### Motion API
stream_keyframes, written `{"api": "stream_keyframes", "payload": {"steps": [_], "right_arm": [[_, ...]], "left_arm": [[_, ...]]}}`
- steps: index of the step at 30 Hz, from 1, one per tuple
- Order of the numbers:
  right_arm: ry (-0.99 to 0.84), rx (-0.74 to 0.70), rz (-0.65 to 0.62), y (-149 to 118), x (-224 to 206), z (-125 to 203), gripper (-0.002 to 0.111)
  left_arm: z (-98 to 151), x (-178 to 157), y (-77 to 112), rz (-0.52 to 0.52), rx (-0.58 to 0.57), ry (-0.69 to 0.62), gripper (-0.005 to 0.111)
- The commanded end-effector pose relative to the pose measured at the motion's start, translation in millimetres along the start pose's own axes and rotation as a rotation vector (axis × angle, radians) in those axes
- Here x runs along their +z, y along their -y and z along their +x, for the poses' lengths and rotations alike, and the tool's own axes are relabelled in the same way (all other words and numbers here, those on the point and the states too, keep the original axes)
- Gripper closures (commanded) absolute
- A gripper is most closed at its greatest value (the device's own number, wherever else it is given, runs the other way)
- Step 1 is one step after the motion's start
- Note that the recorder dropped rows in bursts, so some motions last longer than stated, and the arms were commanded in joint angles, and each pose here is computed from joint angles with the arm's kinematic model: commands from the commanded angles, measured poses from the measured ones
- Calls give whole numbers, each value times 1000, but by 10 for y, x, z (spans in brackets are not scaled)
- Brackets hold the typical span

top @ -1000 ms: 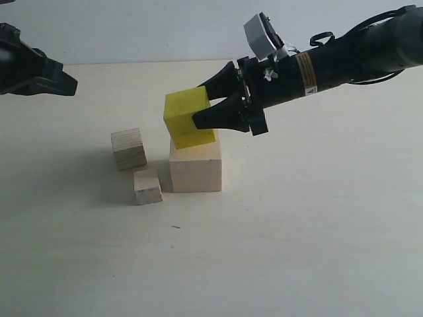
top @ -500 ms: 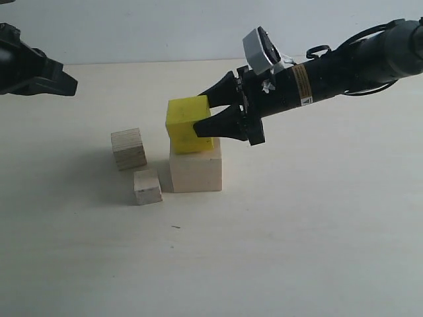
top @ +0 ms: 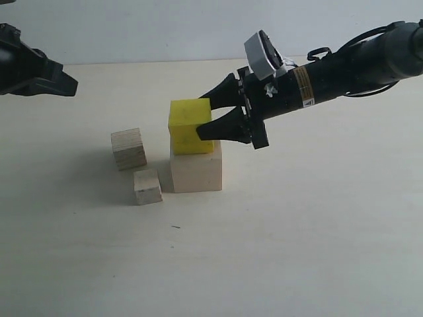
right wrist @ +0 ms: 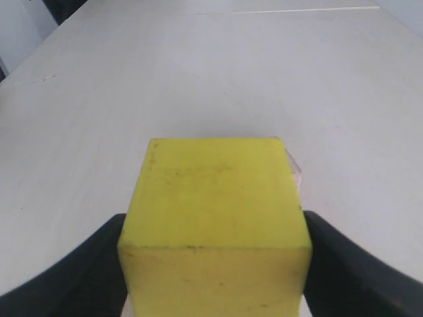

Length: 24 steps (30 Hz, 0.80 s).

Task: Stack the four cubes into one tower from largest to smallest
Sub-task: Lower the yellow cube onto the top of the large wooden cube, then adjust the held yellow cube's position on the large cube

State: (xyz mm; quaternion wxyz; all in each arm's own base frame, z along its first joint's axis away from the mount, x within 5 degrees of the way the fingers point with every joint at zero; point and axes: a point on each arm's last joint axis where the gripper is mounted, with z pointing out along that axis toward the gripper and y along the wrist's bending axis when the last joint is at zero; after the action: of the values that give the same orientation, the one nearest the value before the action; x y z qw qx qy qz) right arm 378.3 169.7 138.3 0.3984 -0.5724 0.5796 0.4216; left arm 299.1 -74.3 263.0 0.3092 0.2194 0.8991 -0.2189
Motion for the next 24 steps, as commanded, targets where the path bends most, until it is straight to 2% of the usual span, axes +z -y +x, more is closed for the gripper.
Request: {"api": "stream_keyframes", "payload": {"steps": [1,24], "right_arm": [[-6,-13,24,44,-88,36,108],[-19,-17,-31,-13,-38,46,108]], "left_arm": [[-4,-26,19,6,-1,13,107],[-7,-26,17,3,5,16,107]]}}
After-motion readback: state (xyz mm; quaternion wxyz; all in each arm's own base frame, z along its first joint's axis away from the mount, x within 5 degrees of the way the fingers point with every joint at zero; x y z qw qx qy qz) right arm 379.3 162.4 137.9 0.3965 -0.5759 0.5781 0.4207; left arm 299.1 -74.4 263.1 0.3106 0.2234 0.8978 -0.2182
